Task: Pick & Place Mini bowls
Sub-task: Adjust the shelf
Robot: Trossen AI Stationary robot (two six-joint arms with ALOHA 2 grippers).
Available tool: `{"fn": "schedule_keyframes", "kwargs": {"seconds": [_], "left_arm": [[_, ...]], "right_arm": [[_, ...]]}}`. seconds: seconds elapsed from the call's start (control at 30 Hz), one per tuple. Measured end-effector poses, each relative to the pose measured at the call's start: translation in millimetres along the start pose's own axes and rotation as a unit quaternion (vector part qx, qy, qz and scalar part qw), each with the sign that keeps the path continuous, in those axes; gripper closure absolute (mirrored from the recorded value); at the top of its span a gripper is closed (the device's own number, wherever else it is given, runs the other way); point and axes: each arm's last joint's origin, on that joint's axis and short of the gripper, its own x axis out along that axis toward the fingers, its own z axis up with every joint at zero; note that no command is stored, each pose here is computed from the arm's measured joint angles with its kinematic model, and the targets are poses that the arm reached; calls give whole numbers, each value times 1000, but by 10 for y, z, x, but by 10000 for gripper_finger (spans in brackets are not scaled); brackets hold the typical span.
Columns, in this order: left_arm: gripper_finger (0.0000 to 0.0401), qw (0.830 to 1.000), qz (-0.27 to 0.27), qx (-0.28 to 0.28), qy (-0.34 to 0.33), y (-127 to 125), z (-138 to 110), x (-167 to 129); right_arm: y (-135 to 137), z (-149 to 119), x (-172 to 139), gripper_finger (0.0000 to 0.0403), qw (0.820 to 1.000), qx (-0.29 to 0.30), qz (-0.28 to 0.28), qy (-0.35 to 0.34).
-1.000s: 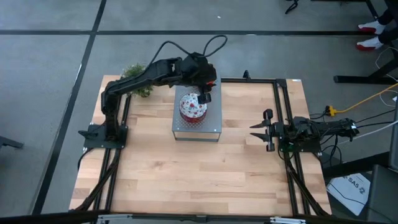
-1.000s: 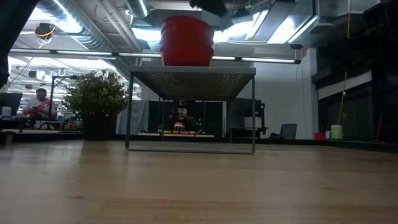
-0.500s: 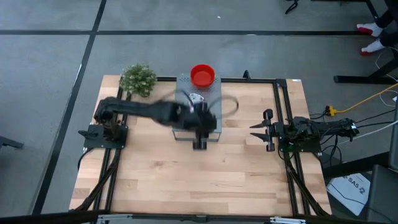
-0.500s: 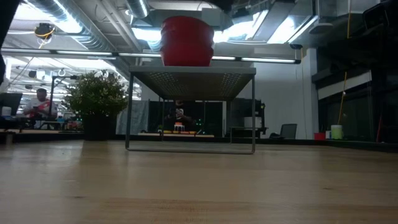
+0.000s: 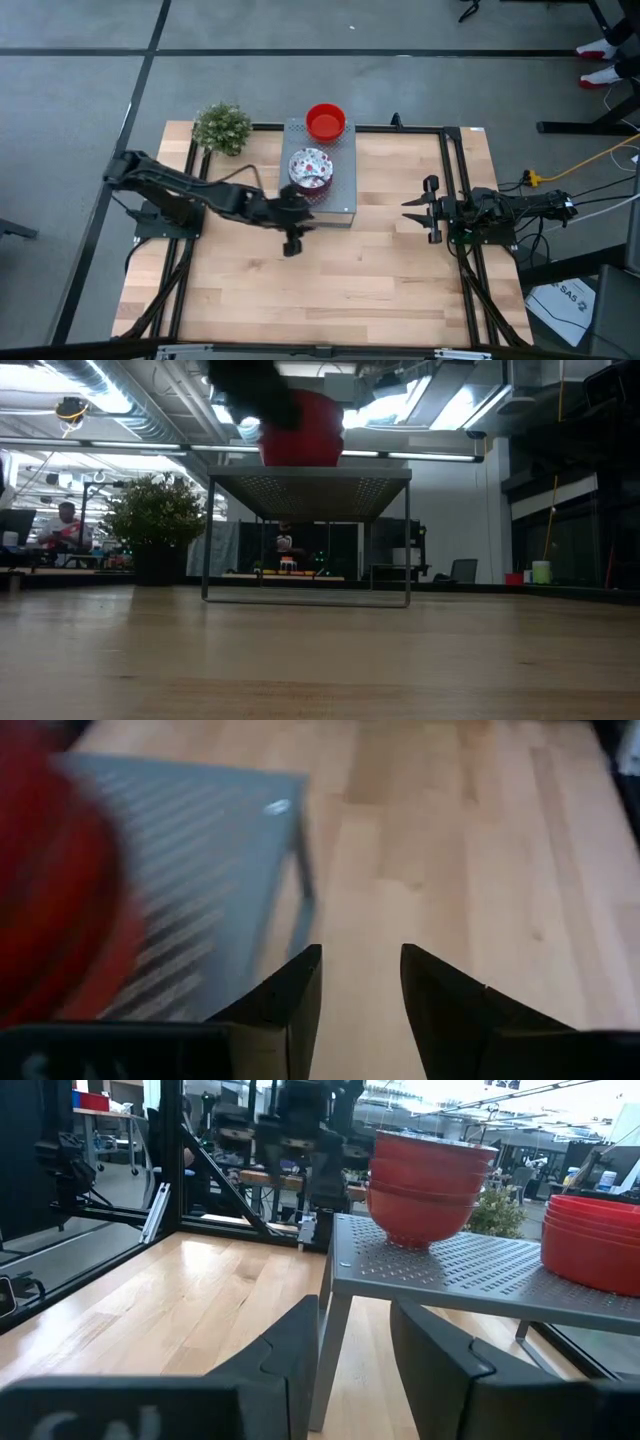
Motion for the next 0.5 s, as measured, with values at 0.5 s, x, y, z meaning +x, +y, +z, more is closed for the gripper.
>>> {"fn": "schedule_keyframes", "kwargs": {"seconds": [0.5], "left_arm": [[273,995,32,-81,-47,552,-1100,-506]], "right_arm": [[0,0,0,276,1000,0,0,0]]}}
